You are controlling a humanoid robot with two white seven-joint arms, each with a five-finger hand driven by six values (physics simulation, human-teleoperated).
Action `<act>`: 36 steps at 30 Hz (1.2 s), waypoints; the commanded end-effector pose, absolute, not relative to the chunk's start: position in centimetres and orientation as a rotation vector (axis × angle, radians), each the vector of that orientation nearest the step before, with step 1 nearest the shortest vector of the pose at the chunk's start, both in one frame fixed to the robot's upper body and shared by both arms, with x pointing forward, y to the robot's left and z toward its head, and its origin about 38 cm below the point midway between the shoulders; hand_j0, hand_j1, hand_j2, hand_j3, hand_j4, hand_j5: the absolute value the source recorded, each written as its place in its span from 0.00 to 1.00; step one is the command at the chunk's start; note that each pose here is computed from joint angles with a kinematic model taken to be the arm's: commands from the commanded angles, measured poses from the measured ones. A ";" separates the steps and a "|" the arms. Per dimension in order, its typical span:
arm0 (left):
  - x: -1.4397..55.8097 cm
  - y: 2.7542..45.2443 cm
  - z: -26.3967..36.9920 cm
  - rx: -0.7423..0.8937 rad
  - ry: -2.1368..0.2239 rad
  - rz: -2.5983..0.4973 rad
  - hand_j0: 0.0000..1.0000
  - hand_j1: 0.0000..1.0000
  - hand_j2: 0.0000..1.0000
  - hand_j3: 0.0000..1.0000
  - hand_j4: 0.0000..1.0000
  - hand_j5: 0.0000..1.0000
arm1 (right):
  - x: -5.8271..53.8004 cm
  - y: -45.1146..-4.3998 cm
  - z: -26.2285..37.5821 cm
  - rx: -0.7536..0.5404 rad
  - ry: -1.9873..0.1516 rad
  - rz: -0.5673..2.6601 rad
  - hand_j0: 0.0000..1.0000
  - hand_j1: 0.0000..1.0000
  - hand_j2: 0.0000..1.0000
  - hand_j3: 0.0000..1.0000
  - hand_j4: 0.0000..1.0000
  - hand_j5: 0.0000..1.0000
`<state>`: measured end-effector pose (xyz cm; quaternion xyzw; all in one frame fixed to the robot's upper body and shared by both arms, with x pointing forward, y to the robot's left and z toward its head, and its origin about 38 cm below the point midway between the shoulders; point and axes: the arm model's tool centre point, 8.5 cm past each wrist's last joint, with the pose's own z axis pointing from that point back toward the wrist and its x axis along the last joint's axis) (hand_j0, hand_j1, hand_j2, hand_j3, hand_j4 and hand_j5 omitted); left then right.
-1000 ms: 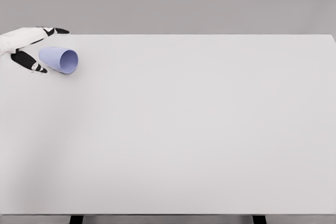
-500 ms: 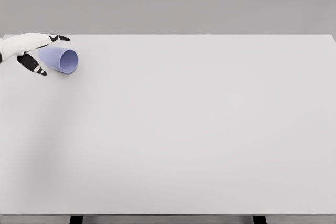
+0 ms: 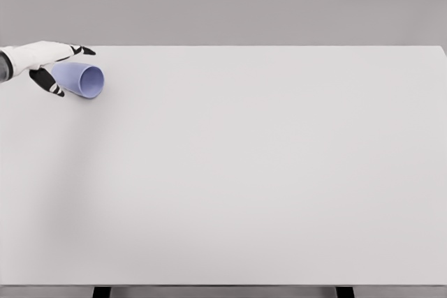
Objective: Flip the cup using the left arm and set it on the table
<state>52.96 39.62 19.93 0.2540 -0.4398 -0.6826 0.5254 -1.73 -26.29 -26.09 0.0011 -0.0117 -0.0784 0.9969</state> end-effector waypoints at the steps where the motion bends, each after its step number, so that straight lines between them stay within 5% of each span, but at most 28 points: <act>1: 53.0 39.7 19.6 0.610 -1.037 -1.633 0.97 0.97 0.97 0.97 0.97 0.97 | -1.7 -26.3 -26.1 0.002 -0.023 -0.156 1.00 1.00 1.00 1.00 1.00 1.00; 36: 54.8 38.4 17.8 0.672 -0.849 -1.665 0.98 0.98 0.98 0.98 0.98 0.98 | -1.7 -26.3 -26.1 0.002 -0.023 -0.156 1.00 1.00 1.00 1.00 1.00 1.00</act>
